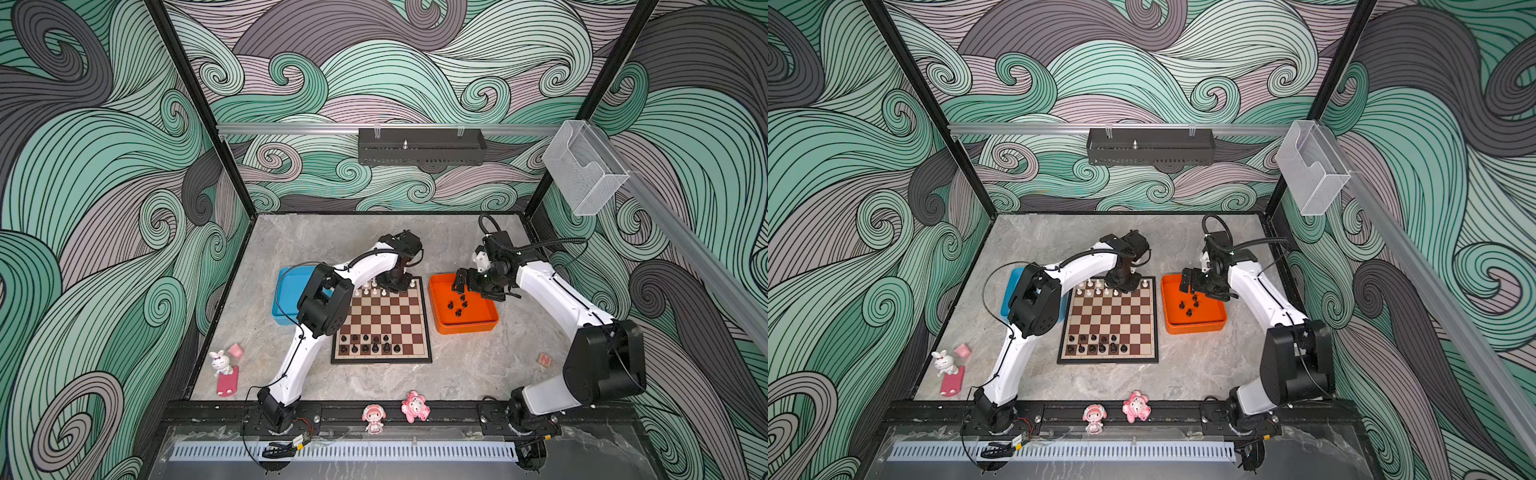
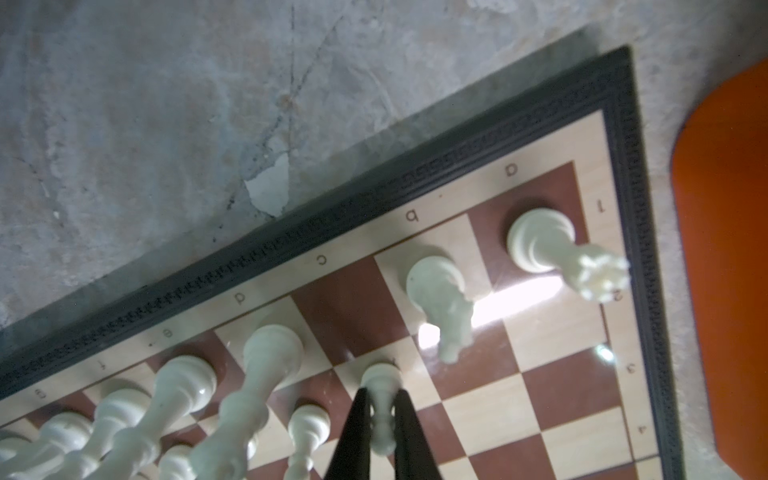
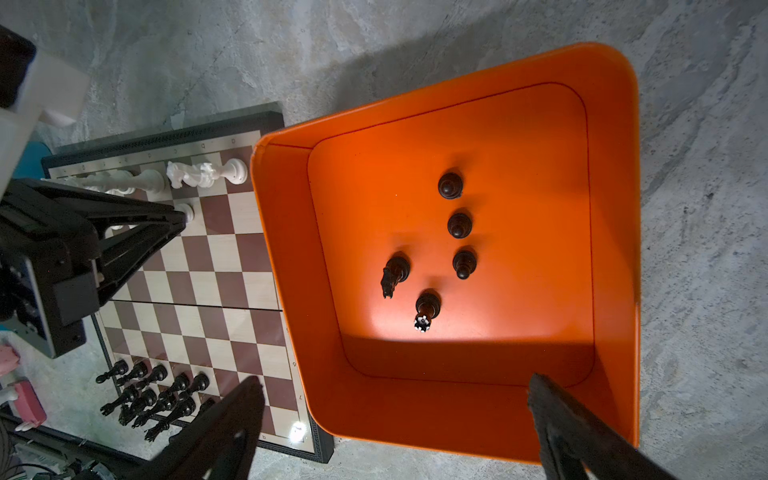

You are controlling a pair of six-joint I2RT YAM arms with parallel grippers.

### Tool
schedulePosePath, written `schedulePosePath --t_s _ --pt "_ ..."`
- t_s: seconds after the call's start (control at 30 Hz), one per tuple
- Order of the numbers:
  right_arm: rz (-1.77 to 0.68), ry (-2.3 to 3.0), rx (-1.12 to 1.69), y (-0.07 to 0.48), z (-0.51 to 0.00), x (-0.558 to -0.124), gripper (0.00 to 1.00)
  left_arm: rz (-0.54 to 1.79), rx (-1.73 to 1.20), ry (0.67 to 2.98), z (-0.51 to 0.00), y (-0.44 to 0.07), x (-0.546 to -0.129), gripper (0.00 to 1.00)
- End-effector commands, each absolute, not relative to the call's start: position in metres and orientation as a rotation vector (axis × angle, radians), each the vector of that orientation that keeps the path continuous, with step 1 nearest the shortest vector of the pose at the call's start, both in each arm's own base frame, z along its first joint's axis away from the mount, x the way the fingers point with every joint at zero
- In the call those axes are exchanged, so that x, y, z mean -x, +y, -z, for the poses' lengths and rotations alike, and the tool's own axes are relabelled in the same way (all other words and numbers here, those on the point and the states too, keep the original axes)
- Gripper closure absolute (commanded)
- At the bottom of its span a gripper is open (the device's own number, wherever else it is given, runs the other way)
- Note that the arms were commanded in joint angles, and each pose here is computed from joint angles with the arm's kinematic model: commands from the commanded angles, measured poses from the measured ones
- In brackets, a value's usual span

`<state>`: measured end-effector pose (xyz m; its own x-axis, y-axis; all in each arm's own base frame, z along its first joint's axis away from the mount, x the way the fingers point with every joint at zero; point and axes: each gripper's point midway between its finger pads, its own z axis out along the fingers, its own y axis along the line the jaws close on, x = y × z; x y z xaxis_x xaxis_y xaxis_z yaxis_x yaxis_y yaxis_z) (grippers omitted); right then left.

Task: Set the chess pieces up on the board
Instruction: 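Lower the white pawn onto a far-row square and open the left gripper, then move the left gripper over the blue bin while the right lowers into the orange bin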

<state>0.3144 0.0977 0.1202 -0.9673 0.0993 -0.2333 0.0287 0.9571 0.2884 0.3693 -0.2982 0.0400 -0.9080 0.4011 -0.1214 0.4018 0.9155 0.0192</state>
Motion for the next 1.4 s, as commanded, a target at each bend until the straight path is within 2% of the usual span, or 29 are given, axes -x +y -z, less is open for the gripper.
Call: schedulePosePath --t_s 0.0,0.3,0.53,0.8,1.37 --pt "-0.424 2.882 -0.088 0.097 -0.117 -0.310 0.01 -0.015 -0.629 2.988 -0.040 -0.296 -0.360 0.88" --pt "-0.427 2.879 -0.090 0.097 -0.117 -0.309 0.01 -0.020 -0.636 2.989 -0.041 -0.297 -0.358 0.87" --pt "-0.427 2.877 -0.090 0.097 -0.117 -0.309 0.01 -0.015 -0.638 2.984 -0.041 -0.299 -0.358 0.80" --pt "-0.429 2.878 -0.087 0.097 -0.117 -0.309 0.01 -0.006 -0.630 2.974 -0.045 -0.300 -0.360 0.76" --pt "-0.446 2.863 -0.088 0.100 -0.122 -0.312 0.01 0.030 -0.610 2.901 -0.100 -0.297 -0.359 0.68"
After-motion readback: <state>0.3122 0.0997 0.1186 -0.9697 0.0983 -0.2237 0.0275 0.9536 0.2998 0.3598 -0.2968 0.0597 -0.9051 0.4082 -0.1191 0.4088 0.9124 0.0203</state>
